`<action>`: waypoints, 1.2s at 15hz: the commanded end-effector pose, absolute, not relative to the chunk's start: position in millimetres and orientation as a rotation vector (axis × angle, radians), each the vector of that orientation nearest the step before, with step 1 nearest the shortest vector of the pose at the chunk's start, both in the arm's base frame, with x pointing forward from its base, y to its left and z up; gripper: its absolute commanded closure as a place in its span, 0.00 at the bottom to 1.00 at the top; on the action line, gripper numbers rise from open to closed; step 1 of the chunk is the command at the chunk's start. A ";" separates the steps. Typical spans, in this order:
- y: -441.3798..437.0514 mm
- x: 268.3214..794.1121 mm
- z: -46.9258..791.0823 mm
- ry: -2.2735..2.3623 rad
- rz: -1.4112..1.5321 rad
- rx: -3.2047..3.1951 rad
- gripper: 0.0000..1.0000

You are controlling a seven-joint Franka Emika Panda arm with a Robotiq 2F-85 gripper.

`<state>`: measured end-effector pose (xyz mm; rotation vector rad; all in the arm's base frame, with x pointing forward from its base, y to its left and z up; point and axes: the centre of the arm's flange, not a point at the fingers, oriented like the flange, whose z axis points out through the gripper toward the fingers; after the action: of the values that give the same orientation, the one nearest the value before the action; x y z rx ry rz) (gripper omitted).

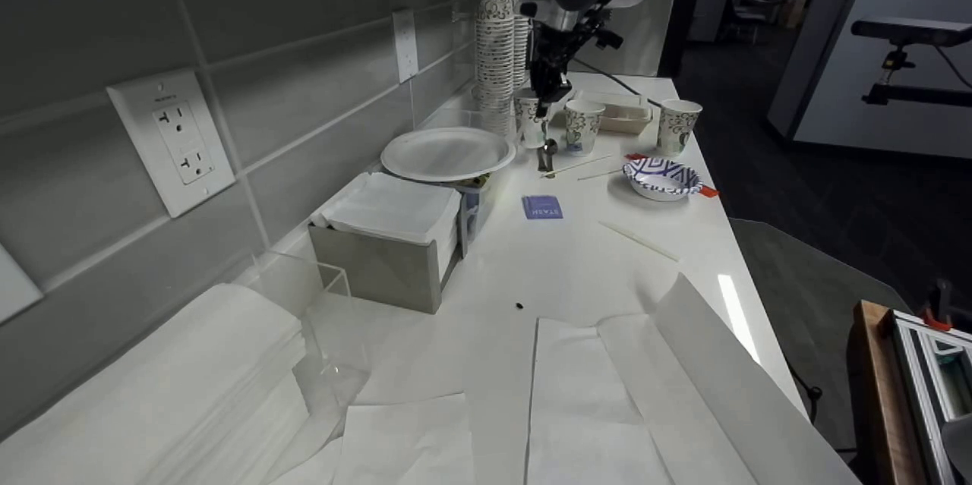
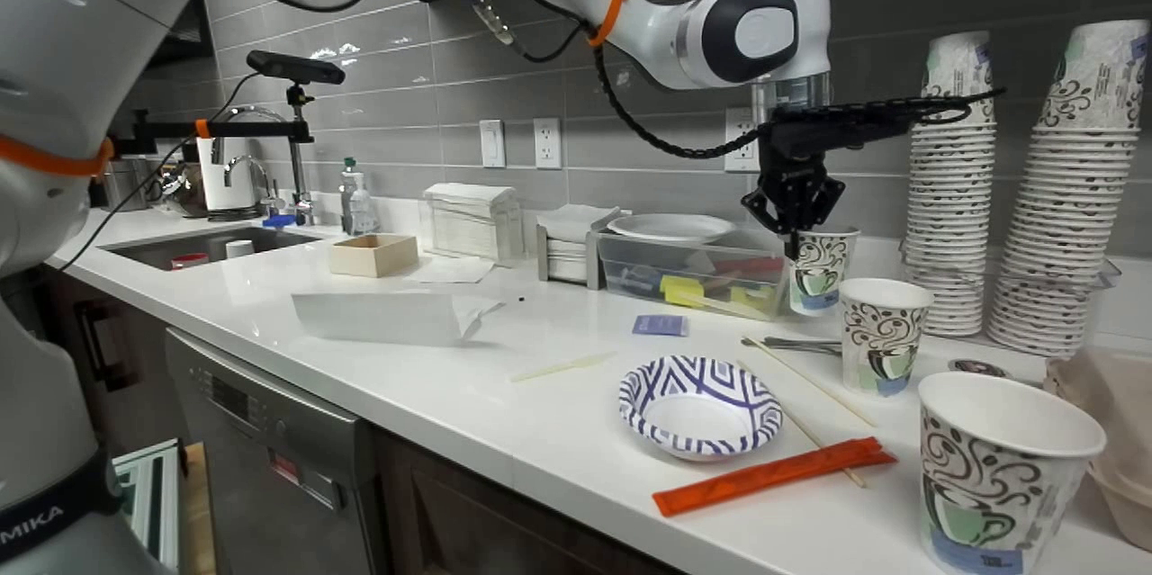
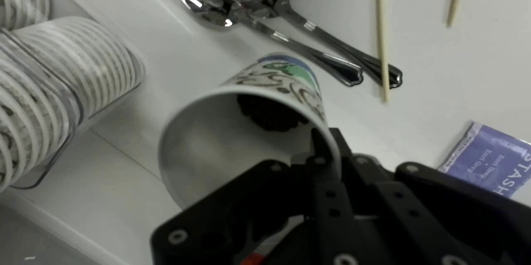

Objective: Move the left cup to the right

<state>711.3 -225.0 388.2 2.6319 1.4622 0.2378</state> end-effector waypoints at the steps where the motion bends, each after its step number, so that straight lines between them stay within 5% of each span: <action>1: -245.0 748.1 385.9 1.617 0.304 2.567 0.99; 14: -262.5 766.4 349.3 1.894 0.287 2.393 0.99; 15: -261.6 766.1 348.7 1.893 0.274 2.402 0.72; 18: -257.8 765.4 355.4 1.868 0.272 2.428 0.57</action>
<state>752.1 -255.0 348.5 2.4021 1.8611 0.2672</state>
